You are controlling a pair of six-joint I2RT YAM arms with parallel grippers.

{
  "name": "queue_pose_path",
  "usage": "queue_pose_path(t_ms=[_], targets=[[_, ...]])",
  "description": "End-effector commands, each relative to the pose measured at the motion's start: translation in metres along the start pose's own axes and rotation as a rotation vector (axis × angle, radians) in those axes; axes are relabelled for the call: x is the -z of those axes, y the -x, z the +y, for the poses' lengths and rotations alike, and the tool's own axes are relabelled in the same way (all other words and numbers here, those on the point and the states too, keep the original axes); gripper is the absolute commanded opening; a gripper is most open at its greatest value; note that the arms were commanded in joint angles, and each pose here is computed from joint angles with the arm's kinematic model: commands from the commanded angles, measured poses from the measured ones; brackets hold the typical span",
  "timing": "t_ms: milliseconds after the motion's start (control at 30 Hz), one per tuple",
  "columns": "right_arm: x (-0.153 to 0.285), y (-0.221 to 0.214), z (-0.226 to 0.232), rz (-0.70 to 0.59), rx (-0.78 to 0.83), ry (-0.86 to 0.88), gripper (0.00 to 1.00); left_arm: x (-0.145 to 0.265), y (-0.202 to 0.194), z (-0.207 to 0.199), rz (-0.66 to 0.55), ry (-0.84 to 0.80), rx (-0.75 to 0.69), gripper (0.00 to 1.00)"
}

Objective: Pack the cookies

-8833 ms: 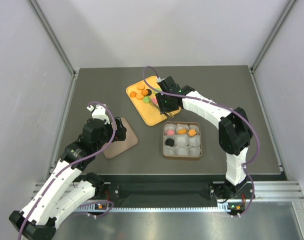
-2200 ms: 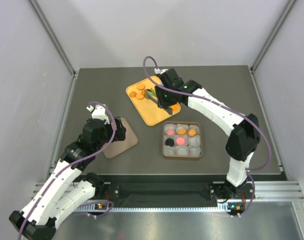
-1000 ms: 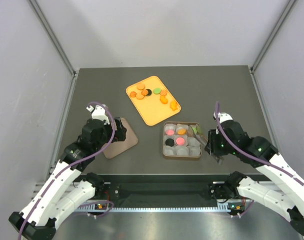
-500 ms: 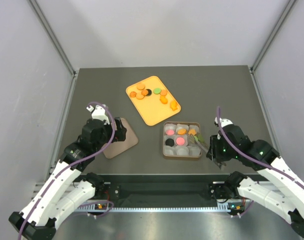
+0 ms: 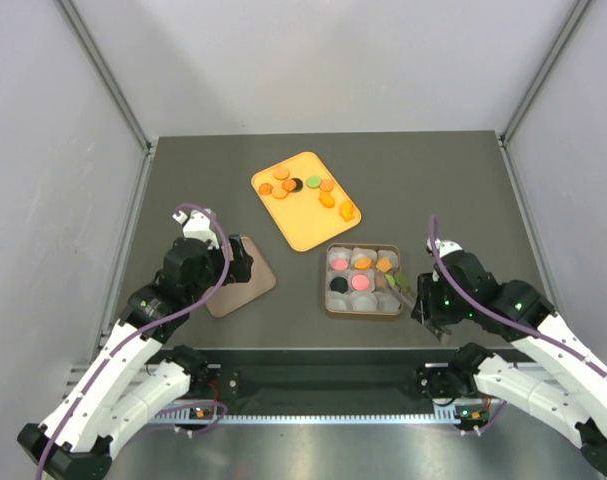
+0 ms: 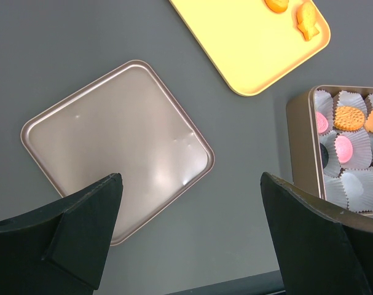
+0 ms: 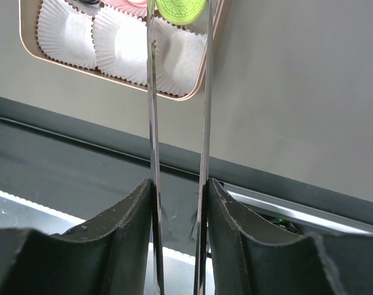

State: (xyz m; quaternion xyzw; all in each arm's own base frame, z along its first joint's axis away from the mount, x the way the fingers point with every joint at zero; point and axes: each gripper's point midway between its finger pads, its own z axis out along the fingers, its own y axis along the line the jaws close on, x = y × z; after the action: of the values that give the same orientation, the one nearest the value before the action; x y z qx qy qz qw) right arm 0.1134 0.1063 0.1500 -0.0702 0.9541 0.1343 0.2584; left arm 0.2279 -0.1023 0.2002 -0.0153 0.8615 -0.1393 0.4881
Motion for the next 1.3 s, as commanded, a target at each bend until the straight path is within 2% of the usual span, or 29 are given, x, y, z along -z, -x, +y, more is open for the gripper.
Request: queue_pose_path(t_ms=[0,933,1167,1267], targets=[[0.002,0.008,0.000,-0.039,-0.013,-0.003,0.38,-0.001,0.003,-0.003,-0.012,-0.015,-0.007,0.99],[0.006,0.012,-0.002,-0.051,-0.007,-0.017,0.43,-0.002,0.002,-0.003,-0.008,-0.013,-0.006,0.99],[0.017,0.023,0.012,-0.076,-0.009,0.048,0.42,-0.002,0.002,-0.003,-0.008,-0.013,-0.006,0.99],[0.029,0.042,0.025,-0.126,0.002,0.096,0.42,-0.002,0.002,-0.003,-0.010,-0.012,-0.006,0.99]])
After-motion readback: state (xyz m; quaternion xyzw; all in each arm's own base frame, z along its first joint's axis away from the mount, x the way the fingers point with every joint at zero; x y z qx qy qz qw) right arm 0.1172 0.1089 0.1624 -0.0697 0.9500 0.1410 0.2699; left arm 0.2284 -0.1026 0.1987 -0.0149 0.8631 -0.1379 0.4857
